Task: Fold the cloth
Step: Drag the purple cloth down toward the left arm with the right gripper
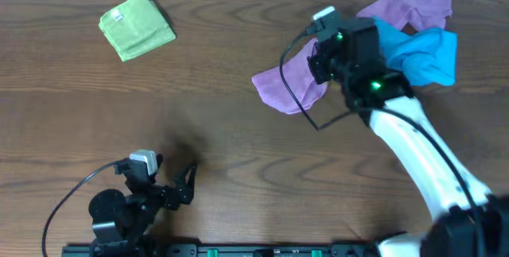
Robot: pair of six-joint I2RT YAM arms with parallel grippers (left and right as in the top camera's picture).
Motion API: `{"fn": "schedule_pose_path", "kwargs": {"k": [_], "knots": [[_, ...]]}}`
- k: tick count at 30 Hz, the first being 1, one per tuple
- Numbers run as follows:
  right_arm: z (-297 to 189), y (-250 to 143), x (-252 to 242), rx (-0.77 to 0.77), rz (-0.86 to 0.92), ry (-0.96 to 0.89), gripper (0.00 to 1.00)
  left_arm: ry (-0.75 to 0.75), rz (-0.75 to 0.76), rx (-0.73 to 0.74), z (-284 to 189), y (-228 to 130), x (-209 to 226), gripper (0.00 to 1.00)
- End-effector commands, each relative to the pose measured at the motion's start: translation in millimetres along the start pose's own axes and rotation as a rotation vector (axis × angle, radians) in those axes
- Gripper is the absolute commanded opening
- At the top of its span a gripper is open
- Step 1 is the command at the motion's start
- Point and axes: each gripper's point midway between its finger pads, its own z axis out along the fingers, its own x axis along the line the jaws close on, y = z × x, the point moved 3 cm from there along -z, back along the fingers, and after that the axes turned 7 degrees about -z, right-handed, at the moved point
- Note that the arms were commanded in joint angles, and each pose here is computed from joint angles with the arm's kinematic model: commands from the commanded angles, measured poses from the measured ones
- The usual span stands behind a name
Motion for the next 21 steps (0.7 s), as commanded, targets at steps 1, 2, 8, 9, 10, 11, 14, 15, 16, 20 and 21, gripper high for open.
{"fn": "schedule_pose_path", "kwargs": {"k": [1, 2, 8, 9, 10, 11, 14, 15, 16, 20, 21], "knots": [[3.0, 4.7, 1.1, 0.006, 0.036, -0.012, 0.01, -0.086, -0.049, 0.027, -0.8, -3.0, -13.0, 0.95], [-1.0, 8.0, 4.5, 0.004, 0.035, 0.000, 0.01, -0.097, -0.044, 0.025, -0.9, -2.1, -14.8, 0.95], [-53.6, 39.0, 30.9, -0.010, 0.001, 0.066, 0.01, -0.154, -0.088, 0.000, -2.0, 6.4, -24.6, 0.95], [-62.9, 40.9, 36.4, -0.001, -0.009, 0.081, 0.01, -0.151, -0.092, 0.005, -1.6, 5.0, -23.7, 0.95], [-70.4, 40.7, 41.3, 0.011, -0.010, 0.095, 0.01, -0.149, -0.094, 0.008, -1.3, 4.2, -23.1, 0.95], [-79.2, 39.0, 49.3, 0.029, -0.017, 0.127, 0.01, -0.150, -0.095, 0.009, -1.3, 3.9, -23.1, 0.95], [-100.2, 26.3, 82.0, 0.087, -0.042, 0.281, 0.01, -0.150, -0.106, 0.009, -1.4, 4.0, -23.2, 0.95], [-105.4, 18.0, 92.8, 0.127, -0.035, 0.328, 0.01, -0.151, -0.106, 0.009, -1.4, 4.0, -23.3, 0.95], [-109.5, 9.9, 100.8, 0.168, -0.032, 0.362, 0.01, -0.150, -0.110, 0.010, -1.4, 4.0, -23.2, 0.95], [-126.6, -22.6, 126.5, 0.334, -0.049, 0.447, 0.01, -0.150, -0.117, 0.010, -1.3, 4.0, -23.1, 0.95], [-130.6, -28.2, 131.5, 0.362, -0.062, 0.460, 0.01, -0.149, -0.117, 0.010, -1.3, 4.1, -23.1, 0.95]]}}
